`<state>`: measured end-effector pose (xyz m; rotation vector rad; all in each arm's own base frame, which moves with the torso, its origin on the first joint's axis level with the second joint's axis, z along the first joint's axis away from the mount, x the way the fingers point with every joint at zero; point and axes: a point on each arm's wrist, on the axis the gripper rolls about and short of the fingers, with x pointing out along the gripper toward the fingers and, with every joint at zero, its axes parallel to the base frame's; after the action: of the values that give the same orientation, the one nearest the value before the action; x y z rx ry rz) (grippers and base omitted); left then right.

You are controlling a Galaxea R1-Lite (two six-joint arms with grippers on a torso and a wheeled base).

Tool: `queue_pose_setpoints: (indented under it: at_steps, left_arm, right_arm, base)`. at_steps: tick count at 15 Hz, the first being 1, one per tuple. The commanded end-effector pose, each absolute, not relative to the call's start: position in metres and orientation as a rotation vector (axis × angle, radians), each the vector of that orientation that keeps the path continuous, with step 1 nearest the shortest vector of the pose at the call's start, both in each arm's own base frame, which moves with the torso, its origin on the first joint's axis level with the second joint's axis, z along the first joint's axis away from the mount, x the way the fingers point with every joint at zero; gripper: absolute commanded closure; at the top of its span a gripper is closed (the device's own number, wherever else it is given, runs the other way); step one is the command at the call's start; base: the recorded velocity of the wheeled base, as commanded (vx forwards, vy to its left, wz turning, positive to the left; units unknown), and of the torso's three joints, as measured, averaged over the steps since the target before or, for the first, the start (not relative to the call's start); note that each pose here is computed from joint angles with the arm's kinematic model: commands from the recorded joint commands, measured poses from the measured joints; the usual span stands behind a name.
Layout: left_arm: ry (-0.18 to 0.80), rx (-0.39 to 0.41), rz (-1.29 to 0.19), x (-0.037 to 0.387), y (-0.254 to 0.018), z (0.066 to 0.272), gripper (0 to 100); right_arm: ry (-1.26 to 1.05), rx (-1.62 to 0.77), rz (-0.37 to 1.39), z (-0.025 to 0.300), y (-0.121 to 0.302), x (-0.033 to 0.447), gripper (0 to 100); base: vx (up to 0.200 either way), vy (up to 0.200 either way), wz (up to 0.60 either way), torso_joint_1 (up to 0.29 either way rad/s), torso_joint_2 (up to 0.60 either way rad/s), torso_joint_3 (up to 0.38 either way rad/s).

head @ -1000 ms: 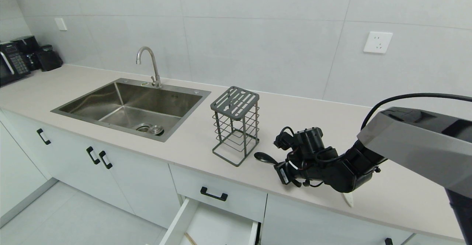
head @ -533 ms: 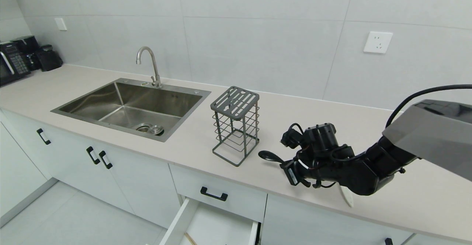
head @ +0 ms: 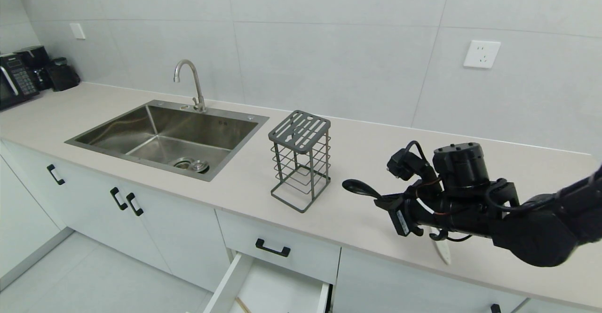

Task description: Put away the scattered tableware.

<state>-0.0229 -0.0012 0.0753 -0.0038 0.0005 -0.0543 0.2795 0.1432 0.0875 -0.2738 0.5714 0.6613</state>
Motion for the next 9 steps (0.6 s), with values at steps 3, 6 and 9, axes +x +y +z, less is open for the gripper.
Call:
queue_pose_setpoints:
  at_steps: [3, 6, 9]
  left_arm:
    - [0.002, -0.005, -0.054, -0.023, -0.001, 0.075, 0]
    - [0.002, -0.005, -0.054, -0.023, -0.001, 0.075, 0]
    - [0.002, -0.005, -0.054, -0.023, -0.001, 0.075, 0]
  right_arm:
    - [0.45, -0.238, 0.719, 0.126, 0.134, 0.256, 100]
    - [0.446, -0.204, 0.922, 0.127, 0.142, 0.233, 100]
    - [0.464, -0.207, 0.99, 0.122, 0.155, 0.222, 100]
  base:
    - [0.0, 0.0, 0.0, 0.0, 0.0, 0.0]
    - [0.0, 0.0, 0.0, 0.0, 0.0, 0.0]
    - [0.0, 0.0, 0.0, 0.0, 0.0, 0.0]
